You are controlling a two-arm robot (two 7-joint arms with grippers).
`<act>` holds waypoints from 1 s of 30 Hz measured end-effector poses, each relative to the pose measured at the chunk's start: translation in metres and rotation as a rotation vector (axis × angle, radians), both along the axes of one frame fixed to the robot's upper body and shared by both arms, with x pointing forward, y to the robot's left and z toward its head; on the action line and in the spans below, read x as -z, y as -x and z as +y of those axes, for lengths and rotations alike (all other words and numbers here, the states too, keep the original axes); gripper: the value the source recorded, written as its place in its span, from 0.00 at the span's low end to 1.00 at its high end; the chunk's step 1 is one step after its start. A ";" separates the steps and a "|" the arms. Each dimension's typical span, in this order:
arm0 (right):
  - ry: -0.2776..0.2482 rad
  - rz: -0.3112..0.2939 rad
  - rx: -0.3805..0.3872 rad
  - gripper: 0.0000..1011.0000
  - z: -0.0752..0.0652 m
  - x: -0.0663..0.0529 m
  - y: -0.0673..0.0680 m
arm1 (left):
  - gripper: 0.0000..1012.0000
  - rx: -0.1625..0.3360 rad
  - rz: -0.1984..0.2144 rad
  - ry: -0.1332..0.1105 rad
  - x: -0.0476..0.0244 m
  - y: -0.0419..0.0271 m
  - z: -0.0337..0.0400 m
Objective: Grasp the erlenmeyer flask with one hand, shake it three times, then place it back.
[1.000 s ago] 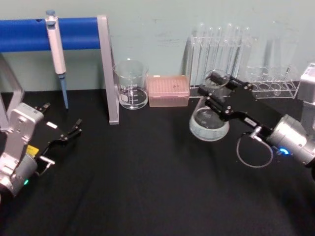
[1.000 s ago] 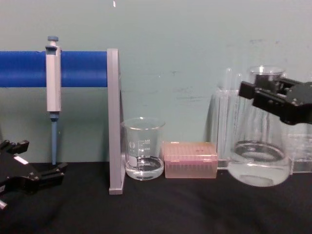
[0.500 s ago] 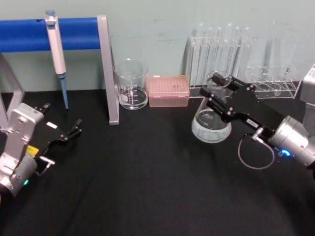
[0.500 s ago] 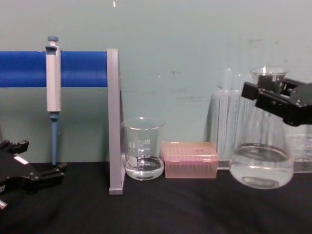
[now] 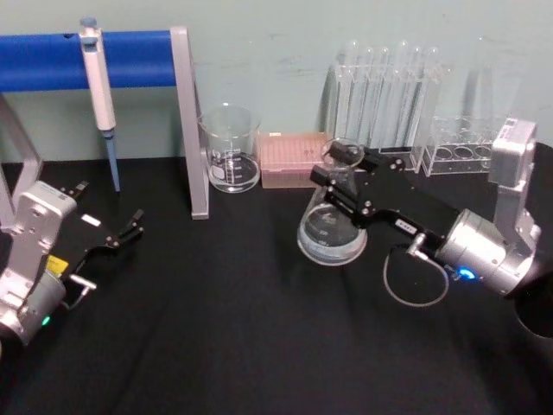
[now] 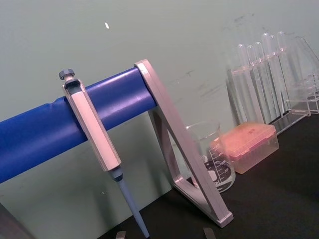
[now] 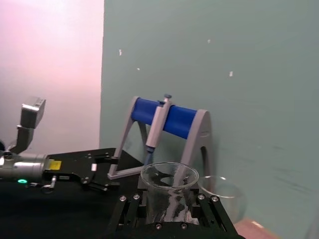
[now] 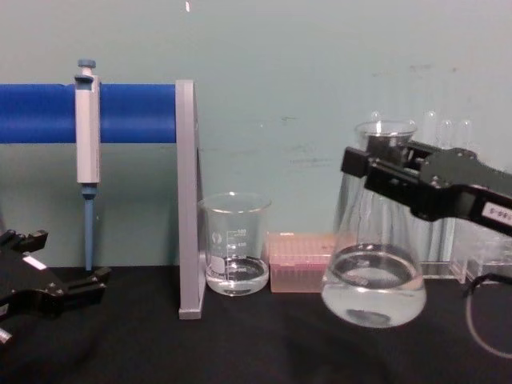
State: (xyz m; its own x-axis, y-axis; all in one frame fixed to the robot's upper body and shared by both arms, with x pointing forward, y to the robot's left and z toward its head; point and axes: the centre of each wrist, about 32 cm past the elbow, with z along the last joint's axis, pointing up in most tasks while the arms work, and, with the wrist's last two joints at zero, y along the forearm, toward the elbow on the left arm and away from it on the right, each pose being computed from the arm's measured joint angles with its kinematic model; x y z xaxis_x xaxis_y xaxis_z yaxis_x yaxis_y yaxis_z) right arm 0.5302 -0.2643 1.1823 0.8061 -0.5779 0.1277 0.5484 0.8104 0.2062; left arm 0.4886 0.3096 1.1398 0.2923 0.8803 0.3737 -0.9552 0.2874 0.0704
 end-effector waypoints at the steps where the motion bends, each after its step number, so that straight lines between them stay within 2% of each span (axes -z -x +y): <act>1: 0.000 0.003 -0.011 0.46 0.003 0.001 -0.001 | 0.99 0.000 0.000 0.000 0.0000 0.0000 0.0000; 9: 0.006 0.019 -0.045 0.46 0.012 0.005 -0.004 | 0.99 0.000 0.000 0.000 0.0000 0.0000 0.0000; 30: 0.011 0.036 -0.065 0.46 0.017 0.010 -0.010 | 0.99 0.000 0.000 0.000 0.0000 0.0000 0.0000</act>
